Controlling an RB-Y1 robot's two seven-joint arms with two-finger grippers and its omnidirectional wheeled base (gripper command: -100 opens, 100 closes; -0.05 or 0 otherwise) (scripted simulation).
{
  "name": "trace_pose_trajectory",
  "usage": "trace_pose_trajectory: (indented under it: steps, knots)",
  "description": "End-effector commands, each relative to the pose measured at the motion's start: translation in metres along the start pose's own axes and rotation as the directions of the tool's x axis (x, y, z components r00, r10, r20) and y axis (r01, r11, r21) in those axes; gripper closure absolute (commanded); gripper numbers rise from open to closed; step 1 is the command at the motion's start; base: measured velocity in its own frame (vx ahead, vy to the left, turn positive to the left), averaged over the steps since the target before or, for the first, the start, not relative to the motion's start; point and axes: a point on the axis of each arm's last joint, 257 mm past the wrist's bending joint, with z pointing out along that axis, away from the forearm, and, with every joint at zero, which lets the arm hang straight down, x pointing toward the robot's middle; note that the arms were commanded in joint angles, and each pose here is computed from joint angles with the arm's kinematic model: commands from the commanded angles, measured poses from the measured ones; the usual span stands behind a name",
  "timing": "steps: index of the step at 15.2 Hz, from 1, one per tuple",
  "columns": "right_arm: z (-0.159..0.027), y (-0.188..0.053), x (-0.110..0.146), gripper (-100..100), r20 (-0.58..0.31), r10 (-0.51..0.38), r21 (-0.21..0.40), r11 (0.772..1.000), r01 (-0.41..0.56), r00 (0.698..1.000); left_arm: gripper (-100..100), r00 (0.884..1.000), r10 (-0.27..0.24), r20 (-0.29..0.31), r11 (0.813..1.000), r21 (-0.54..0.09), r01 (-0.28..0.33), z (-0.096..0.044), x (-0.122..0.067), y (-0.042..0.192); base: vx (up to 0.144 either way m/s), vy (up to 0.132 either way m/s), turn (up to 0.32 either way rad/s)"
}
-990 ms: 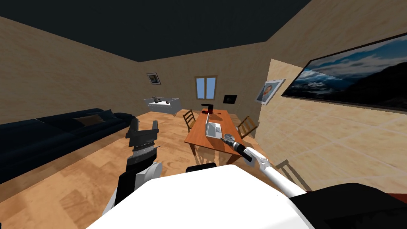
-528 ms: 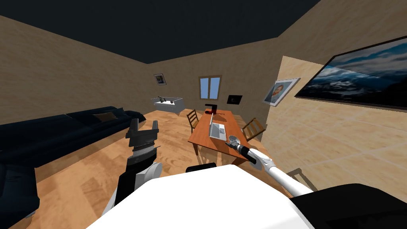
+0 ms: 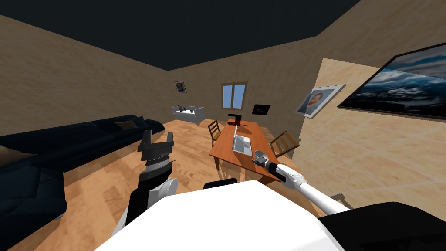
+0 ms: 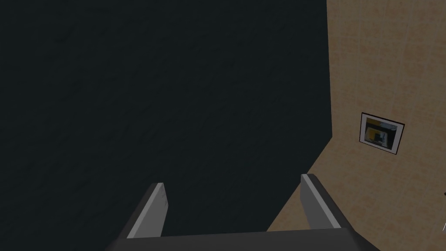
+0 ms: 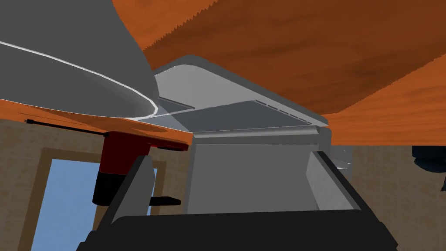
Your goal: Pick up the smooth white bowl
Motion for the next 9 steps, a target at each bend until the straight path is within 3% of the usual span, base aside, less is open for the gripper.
trace_pose_trajectory:
  steps: [1, 5, 7, 9]
  knots:
    - [-0.003, -0.017, 0.021, -100, -0.064, -0.068, 0.021, 0.997, 0.069, 0.996, 0, 1.0, 0.0, 0.0, 1.0, 0.0, 0.0, 0.0, 0.0, 0.0, 0.031, 0.062, 0.16]
    - [-0.013, -0.038, 0.048, -100, -0.136, -0.106, 0.048, 0.992, 0.114, 0.985, 0, 1.0, 0.0, 0.0, 1.0, 0.0, 0.0, 0.0, 0.0, 0.0, 0.015, 0.052, 0.098]
    - [-0.028, -0.064, 0.08, -100, -0.233, -0.183, 0.062, 0.977, 0.202, 0.955, 0, 1.0, 0.0, 0.0, 1.0, 0.0, 0.0, 0.0, 0.0, 0.0, 0.021, 0.074, 0.2]
    - [-0.03, -0.067, 0.084, -100, -0.242, -0.18, 0.068, 0.977, 0.201, 0.953, 0, 1.0, 0.0, 0.0, 1.0, 0.0, 0.0, 0.0, 0.0, 0.0, 0.032, 0.062, 0.082]
